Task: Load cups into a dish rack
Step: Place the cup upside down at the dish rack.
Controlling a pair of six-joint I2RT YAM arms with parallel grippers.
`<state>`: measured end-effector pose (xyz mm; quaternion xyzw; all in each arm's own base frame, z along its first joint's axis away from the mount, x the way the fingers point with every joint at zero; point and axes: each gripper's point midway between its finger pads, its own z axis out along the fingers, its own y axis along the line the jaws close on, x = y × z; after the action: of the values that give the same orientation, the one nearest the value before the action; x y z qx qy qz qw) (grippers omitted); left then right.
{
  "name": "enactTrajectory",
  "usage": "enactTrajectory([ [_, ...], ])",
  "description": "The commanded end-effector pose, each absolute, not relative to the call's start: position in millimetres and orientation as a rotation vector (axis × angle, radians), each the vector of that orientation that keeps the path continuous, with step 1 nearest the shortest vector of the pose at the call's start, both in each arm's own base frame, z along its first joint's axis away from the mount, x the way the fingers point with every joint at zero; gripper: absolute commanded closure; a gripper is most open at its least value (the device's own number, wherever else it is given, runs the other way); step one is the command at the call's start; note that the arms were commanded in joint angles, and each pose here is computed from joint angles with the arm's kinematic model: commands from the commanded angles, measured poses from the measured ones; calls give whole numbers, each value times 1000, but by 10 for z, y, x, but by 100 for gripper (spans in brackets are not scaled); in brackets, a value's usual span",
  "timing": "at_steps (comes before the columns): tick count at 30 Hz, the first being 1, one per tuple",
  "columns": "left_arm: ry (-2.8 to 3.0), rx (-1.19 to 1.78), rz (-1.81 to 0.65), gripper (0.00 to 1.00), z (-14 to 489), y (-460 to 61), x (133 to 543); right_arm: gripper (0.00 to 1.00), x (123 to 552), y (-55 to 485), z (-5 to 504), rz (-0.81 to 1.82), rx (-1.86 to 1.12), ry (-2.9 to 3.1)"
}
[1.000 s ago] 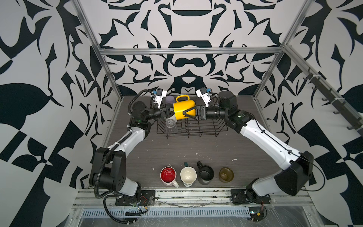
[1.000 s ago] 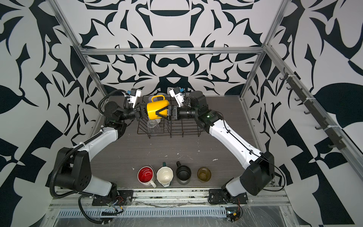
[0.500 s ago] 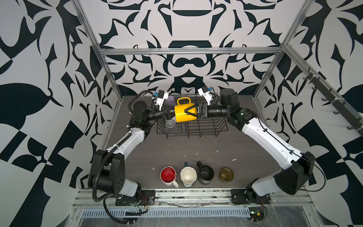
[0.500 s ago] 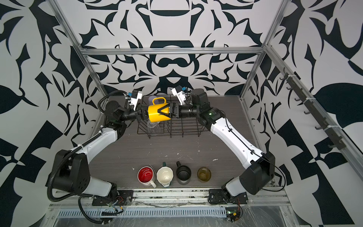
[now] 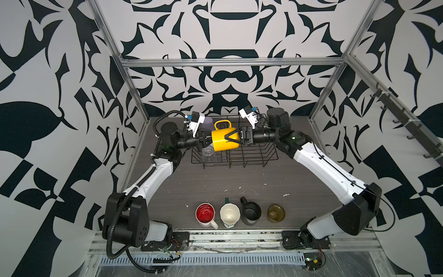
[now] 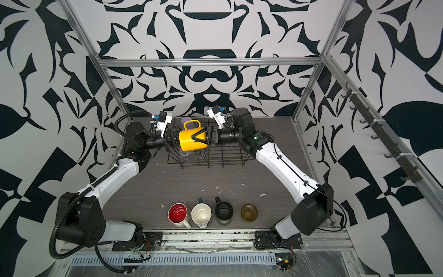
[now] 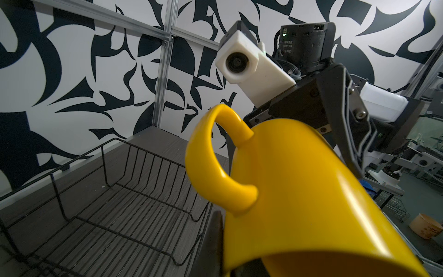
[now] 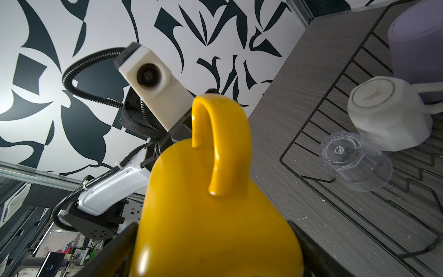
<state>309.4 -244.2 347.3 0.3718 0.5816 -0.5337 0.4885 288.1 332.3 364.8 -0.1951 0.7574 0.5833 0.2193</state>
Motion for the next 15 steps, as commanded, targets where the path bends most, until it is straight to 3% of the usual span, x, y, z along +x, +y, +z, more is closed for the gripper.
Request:
enactTrajectory([
  [1,1310,934,-1160,100,3657,-2421,3084,6,2857,3373,3812,1648,-510,2087],
  [7,1311,940,-1152,100,3651,-2432,3078,10,2837,3448,3778,1645,-520,2096],
  [15,1315,946,-1147,100,3641,-2439,3076,45,2845,3457,3738,1620,-508,2113],
])
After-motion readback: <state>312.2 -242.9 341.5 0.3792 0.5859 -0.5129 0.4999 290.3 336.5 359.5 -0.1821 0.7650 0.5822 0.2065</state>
